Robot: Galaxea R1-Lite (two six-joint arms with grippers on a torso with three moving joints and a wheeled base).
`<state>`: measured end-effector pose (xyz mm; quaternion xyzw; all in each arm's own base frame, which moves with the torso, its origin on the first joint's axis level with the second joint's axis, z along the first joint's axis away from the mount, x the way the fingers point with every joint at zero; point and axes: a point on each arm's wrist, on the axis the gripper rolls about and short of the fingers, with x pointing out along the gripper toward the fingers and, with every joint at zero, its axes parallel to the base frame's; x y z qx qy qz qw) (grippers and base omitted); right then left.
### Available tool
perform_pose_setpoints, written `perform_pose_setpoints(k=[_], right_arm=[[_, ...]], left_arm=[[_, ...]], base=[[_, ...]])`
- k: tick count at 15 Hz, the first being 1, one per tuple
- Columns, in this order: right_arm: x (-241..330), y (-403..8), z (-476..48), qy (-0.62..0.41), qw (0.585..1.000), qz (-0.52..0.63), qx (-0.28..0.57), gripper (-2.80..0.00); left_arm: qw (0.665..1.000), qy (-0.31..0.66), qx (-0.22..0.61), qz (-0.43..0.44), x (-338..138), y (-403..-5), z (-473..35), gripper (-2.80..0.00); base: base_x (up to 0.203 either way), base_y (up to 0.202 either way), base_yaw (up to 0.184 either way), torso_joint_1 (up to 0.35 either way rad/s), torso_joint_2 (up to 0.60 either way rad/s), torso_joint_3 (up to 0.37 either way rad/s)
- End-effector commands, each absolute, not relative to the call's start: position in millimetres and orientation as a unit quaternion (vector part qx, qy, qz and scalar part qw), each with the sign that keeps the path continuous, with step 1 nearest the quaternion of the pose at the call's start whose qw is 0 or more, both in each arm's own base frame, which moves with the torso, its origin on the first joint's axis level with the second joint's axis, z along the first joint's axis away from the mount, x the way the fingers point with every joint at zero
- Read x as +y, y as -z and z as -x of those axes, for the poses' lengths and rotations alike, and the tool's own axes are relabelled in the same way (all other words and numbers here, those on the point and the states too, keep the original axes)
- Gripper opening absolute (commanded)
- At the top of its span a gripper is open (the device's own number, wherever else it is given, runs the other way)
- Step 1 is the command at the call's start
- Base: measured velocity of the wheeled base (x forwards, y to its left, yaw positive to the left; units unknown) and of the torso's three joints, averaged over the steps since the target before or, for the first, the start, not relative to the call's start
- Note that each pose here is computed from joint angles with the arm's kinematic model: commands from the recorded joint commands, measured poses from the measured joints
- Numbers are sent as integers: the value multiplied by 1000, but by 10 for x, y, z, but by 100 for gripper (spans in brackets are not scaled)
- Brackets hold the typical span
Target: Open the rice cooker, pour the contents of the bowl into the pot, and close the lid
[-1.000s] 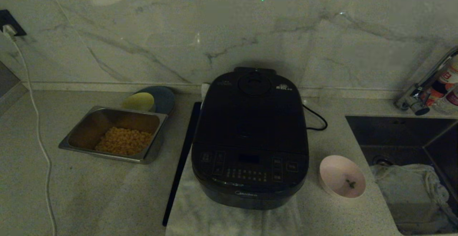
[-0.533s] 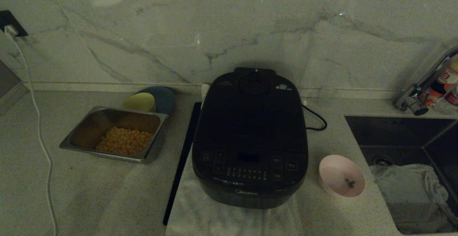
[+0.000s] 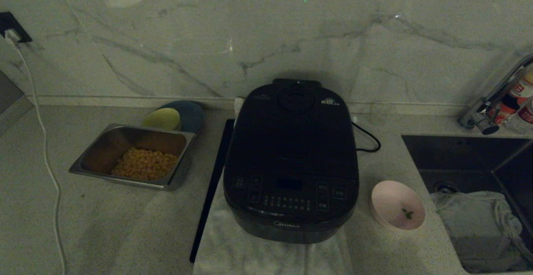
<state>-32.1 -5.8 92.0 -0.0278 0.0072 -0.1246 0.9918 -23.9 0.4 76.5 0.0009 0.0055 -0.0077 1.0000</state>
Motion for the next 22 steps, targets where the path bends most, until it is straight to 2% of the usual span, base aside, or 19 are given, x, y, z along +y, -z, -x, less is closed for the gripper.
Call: perform_pose_setpoints(k=[1, 4, 22], right_arm=[[-22, -888, 248, 46, 997, 26, -50, -280], [1, -726, 237, -8, 999, 39, 20, -280], [4, -747, 227, -13, 999, 41, 4, -280]], left_arm=[[1000, 8, 6, -1, 4, -763, 239, -280], [1000, 8, 5, -1, 4, -766, 240, -280], [1000, 8, 5, -1, 4, -766, 240, -280]], base=[[0, 0, 0, 0, 0, 0], [0, 0, 0, 0, 0, 0], [0, 0, 0, 0, 0, 0]])
